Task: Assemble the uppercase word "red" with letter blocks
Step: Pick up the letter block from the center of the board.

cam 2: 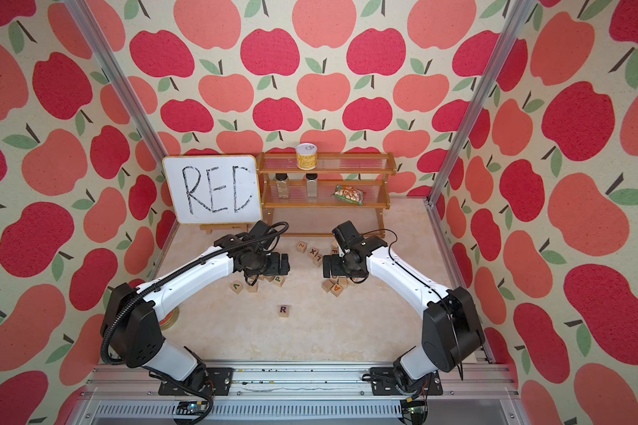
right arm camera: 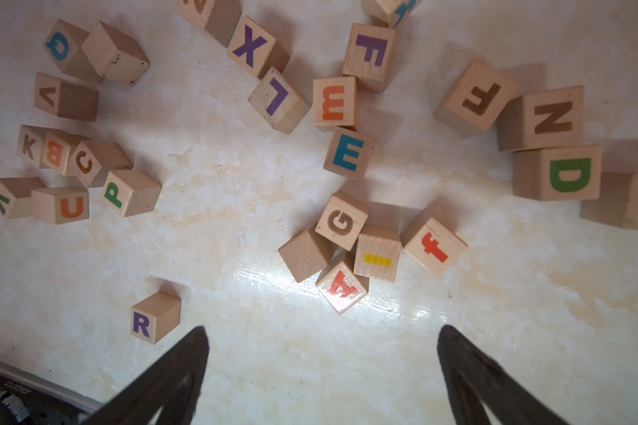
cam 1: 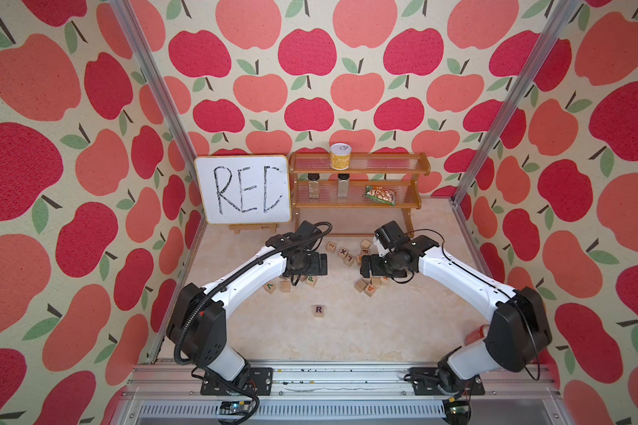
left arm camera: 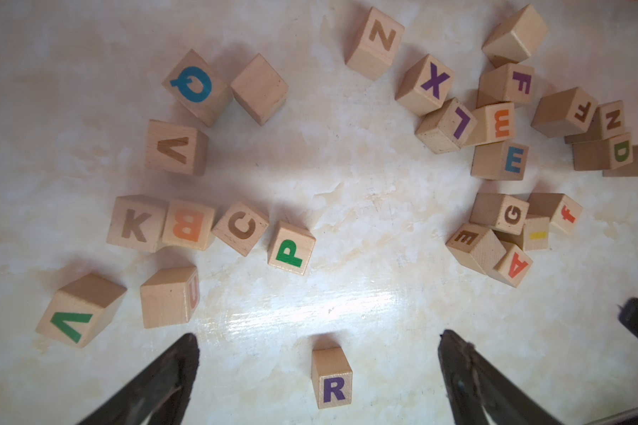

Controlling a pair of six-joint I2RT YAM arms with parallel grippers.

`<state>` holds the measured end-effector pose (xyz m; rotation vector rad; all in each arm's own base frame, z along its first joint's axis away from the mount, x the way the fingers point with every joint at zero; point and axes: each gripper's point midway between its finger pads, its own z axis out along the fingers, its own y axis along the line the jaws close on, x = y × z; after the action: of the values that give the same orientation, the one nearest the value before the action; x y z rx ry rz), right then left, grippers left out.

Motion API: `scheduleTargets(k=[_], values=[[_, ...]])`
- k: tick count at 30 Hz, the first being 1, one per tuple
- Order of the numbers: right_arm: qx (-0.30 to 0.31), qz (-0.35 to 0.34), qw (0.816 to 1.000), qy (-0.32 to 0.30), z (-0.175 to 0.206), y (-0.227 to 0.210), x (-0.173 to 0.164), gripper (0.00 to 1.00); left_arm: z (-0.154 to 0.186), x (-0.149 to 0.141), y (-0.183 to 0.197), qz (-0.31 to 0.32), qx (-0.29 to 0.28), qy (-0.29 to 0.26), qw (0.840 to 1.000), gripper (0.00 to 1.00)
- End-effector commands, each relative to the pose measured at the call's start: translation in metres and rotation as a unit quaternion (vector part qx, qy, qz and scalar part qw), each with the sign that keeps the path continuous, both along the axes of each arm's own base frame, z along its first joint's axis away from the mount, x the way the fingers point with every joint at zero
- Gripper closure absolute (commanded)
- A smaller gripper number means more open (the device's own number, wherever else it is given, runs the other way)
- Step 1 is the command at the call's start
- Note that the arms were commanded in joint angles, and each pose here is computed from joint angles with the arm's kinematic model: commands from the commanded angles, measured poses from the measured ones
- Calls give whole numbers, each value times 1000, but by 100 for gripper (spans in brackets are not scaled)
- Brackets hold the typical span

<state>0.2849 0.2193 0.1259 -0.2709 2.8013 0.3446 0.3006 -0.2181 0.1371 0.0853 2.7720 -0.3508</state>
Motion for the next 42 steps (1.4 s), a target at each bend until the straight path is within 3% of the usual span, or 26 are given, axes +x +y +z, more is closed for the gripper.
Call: scheduleTargets(k=[1,14,26,42], values=[[-33,-8,999,2,-2,-6,11,1,22,2,-14,-43,-45,-22,998,1],[-57,-26,998,27,-30,1,39,2,36,-13,-38,-133,-128,-39,982,1],[-45,-32,997,53,-57,6,55,16,43,-21,-46,-174,-153,-55,971,1],[-53,-51,994,75,-82,13,67,44,43,-18,-53,-188,-162,-49,967,1]])
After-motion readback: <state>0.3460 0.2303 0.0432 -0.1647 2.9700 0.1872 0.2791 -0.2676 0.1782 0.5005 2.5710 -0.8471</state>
